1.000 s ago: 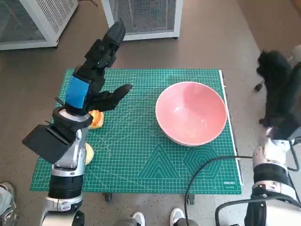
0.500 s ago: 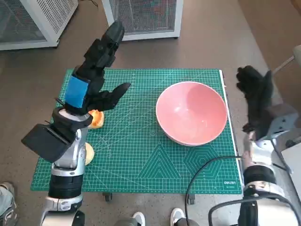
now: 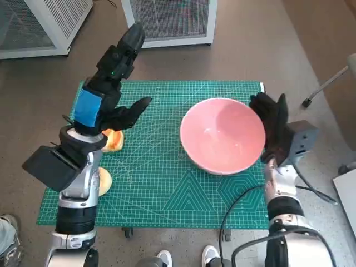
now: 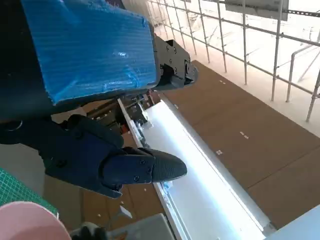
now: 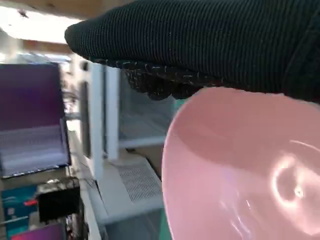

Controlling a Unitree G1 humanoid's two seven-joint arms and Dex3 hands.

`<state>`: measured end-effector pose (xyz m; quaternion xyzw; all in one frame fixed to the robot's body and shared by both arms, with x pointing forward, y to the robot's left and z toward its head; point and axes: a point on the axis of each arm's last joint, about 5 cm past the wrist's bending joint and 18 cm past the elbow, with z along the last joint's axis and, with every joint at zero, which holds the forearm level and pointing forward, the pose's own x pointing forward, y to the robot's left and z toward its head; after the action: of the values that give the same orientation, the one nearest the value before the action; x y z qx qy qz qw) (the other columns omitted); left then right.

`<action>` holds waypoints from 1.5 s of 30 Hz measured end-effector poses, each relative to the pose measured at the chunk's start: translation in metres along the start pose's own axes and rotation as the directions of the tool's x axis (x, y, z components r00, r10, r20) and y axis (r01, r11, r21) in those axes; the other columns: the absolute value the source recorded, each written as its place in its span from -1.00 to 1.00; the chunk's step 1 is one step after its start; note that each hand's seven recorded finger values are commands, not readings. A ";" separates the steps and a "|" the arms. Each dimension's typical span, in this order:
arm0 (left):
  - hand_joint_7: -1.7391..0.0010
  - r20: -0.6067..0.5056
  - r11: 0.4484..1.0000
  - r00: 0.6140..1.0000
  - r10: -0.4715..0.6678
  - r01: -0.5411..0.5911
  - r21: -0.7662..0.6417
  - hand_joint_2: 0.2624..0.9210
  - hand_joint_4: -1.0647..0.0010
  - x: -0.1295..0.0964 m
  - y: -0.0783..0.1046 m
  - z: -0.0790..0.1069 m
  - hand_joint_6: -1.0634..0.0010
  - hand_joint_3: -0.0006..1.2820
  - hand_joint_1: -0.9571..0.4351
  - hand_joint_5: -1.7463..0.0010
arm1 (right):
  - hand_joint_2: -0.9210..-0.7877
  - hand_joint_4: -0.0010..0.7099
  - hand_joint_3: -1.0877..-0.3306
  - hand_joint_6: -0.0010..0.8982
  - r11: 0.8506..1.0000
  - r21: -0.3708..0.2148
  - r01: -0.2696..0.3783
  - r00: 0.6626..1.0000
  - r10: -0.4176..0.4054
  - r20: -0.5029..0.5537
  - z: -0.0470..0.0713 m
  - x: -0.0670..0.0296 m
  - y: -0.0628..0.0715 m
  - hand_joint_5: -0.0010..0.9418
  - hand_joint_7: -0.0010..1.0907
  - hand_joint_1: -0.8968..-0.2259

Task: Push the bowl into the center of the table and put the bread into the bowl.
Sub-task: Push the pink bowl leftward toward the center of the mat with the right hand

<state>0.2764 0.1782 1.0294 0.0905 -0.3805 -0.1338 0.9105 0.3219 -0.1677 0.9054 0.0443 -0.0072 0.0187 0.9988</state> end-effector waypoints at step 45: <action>0.99 -0.026 1.000 1.000 0.006 -0.006 0.024 1.00 0.70 -0.012 0.010 0.006 0.56 -0.41 -0.57 1.00 | -1.00 -0.48 -0.28 -0.32 0.971 0.162 -0.174 0.984 0.178 -0.013 0.012 0.0137 0.071 -1.00 -0.88 -0.23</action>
<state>0.2662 0.1909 1.0283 0.1022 -0.3706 -0.1252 0.9146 0.3327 -0.0972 0.9234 0.1232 0.0041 0.1082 0.9865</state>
